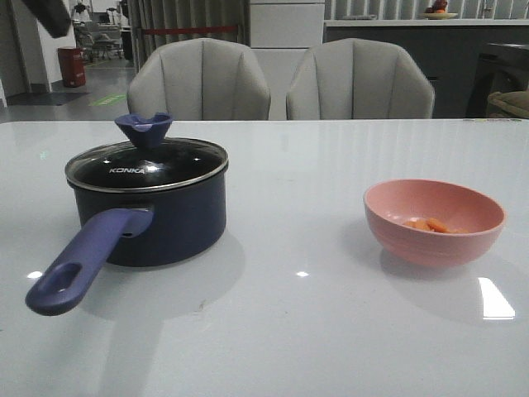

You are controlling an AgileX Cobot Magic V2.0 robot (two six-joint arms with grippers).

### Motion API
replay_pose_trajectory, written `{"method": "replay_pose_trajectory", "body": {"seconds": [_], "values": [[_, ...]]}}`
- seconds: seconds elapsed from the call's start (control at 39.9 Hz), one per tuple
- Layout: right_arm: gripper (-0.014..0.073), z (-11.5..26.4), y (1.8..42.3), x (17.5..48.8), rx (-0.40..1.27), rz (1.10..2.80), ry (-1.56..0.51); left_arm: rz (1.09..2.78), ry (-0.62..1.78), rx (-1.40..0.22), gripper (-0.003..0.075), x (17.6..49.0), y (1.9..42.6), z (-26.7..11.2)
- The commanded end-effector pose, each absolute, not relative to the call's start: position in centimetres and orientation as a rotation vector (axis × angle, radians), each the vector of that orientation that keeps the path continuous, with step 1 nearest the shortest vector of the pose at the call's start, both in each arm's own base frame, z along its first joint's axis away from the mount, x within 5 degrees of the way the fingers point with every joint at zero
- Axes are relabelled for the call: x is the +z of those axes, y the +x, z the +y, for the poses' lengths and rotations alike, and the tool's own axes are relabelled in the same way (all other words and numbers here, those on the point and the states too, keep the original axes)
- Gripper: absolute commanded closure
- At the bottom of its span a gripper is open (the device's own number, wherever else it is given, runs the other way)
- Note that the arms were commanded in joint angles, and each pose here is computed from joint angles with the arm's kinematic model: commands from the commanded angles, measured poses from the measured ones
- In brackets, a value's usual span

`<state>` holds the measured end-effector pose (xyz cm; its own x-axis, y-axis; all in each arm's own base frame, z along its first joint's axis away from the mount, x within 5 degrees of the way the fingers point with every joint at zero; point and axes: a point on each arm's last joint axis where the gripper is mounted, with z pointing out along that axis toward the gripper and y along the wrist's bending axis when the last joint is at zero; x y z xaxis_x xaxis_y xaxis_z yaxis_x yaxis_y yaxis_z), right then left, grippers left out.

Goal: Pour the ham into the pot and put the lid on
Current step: 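Lower the left gripper onto the purple knob of the glass lid and grasp it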

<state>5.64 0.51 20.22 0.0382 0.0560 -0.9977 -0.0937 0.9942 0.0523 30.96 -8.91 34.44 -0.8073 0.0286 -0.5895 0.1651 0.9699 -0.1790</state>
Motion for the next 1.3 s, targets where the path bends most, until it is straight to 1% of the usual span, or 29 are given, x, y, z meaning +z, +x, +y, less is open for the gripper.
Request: {"method": "replay_pose_trajectory", "body": {"seconds": [0.0,0.05,0.23,0.4,0.58,0.73,0.88,1.05,1.28], "values": [[0.0437,0.5,5.4,21.2,0.1,1.426,-0.042,2.434,0.117,-0.234,0.0114,36.3,32.0,-10.7],[0.0437,0.5,5.4,21.2,0.1,1.426,-0.042,2.456,0.117,-0.203,0.0113,35.9,32.8,-11.7],[0.0437,0.5,5.4,21.2,0.1,1.426,-0.042,2.524,0.105,-0.208,0.0113,35.1,35.3,-14.2],[0.0437,0.5,5.4,21.2,0.1,1.426,-0.042,2.646,0.068,-0.175,0.0113,34.0,37.8,-15.3],[0.0437,0.5,5.4,21.2,0.1,1.426,-0.042,2.7,0.052,-0.184,0.0113,33.7,39.4,-16.2],[0.0437,0.5,5.4,21.2,0.1,1.426,-0.042,2.724,0.066,-0.184,0.0113,33.5,39.9,-17.2],[0.0437,0.5,5.4,21.2,0.1,1.426,-0.042,2.744,0.075,-0.152,0.0113,32.4,40.1,-18.0],[0.0437,0.5,5.4,21.2,0.1,1.426,-0.042,2.768,0.007,-0.154,0.0113,31.5,40.4,-18.3],[0.0437,0.5,5.4,21.2,0.1,1.426,-0.042,2.777,-0.01,-0.14,0.0114,31.0,40.6,-18.3]]}}
